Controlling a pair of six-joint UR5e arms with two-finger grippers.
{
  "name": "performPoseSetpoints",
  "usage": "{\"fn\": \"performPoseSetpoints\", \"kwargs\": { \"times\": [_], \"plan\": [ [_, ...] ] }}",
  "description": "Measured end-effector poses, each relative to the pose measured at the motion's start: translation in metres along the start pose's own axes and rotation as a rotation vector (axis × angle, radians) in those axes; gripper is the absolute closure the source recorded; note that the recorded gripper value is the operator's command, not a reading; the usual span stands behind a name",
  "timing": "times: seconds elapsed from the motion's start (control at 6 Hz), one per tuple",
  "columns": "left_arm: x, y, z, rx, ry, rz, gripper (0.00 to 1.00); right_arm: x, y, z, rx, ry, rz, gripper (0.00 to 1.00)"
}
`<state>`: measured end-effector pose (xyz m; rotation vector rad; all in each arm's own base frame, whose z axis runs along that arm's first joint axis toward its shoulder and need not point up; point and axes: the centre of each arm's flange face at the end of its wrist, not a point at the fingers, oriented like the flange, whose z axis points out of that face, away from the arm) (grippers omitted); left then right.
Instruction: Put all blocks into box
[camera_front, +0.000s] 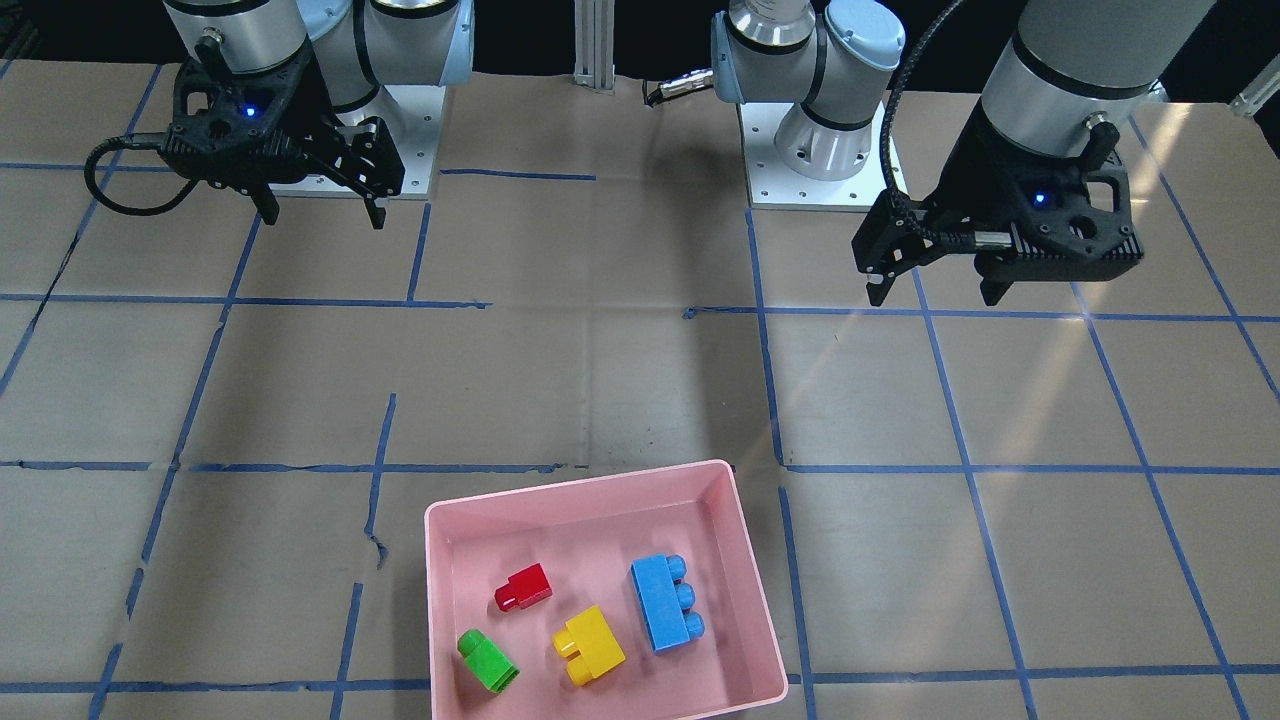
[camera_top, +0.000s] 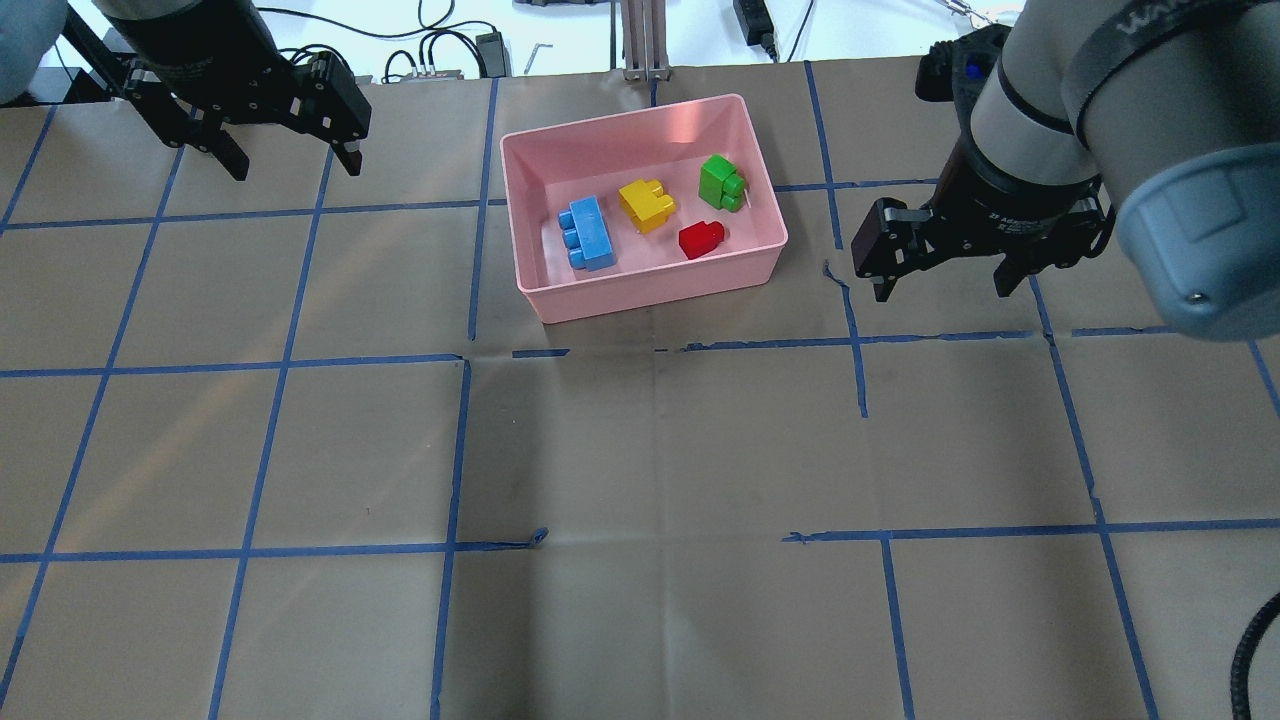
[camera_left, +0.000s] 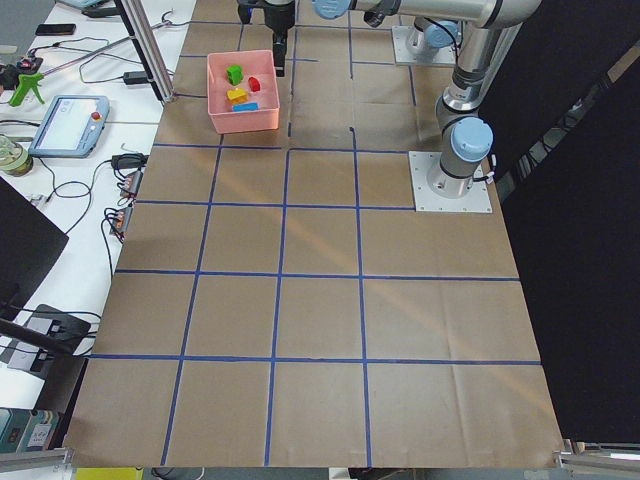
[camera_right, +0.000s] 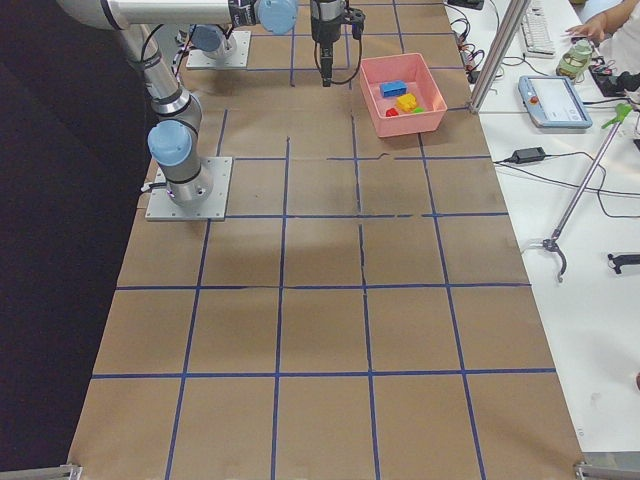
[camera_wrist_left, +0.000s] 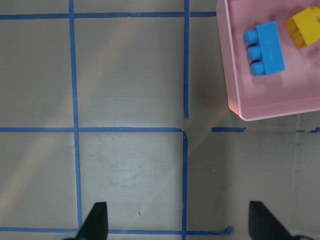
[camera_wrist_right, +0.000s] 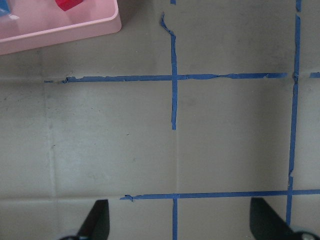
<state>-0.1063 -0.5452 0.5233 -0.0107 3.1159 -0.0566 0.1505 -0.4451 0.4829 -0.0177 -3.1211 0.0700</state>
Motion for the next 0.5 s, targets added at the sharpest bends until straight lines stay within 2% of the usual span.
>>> {"fn": "performPoseSetpoints", "kwargs": {
  "times": [0.5],
  "plan": [
    [0.0, 0.0, 0.0, 0.001, 0.001, 0.0, 0.01, -0.001, -0.023, -0.004, 0.004, -0.001, 0.0, 0.01]
  ]
}}
